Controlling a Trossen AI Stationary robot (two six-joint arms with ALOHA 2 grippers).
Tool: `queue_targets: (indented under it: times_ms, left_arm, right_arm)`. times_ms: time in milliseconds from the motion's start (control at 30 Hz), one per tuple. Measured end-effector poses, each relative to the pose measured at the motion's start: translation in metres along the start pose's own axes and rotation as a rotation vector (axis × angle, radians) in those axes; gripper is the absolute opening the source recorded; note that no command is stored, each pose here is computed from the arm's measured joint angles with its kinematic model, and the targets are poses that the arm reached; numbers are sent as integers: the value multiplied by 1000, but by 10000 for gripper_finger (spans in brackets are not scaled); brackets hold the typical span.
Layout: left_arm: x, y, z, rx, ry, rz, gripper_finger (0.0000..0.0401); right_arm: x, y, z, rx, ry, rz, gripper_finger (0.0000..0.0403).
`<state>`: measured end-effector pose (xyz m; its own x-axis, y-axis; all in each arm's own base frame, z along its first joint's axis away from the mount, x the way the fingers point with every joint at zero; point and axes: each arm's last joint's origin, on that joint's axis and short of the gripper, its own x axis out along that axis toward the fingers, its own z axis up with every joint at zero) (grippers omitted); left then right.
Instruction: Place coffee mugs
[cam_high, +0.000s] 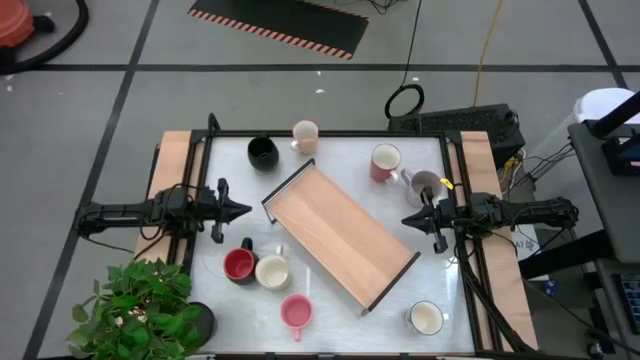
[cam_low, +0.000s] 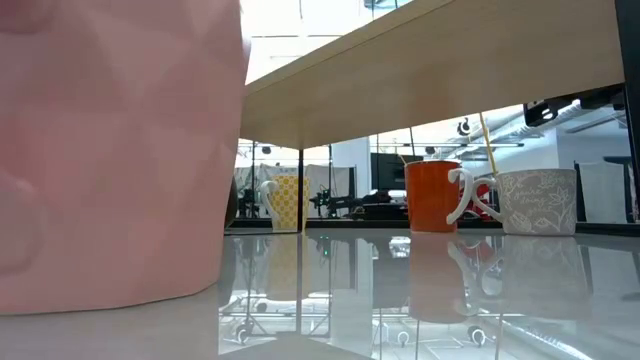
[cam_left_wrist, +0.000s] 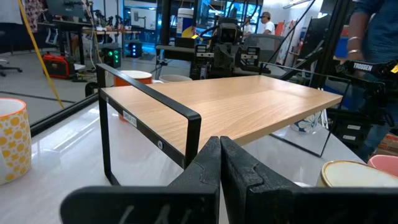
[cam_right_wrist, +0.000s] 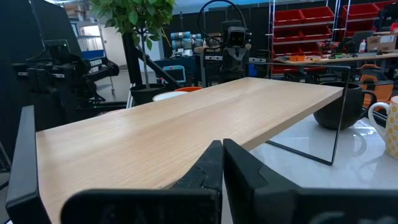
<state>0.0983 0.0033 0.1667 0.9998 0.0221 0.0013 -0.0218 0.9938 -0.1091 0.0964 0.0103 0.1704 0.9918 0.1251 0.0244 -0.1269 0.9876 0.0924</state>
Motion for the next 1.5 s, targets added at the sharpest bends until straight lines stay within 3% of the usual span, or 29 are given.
queue_targets:
  times_ms: [1500]
  left_arm:
    - [0,0,0,0,0,0,1]
  right_arm:
    - [0,0,0,-34,0,-1,0]
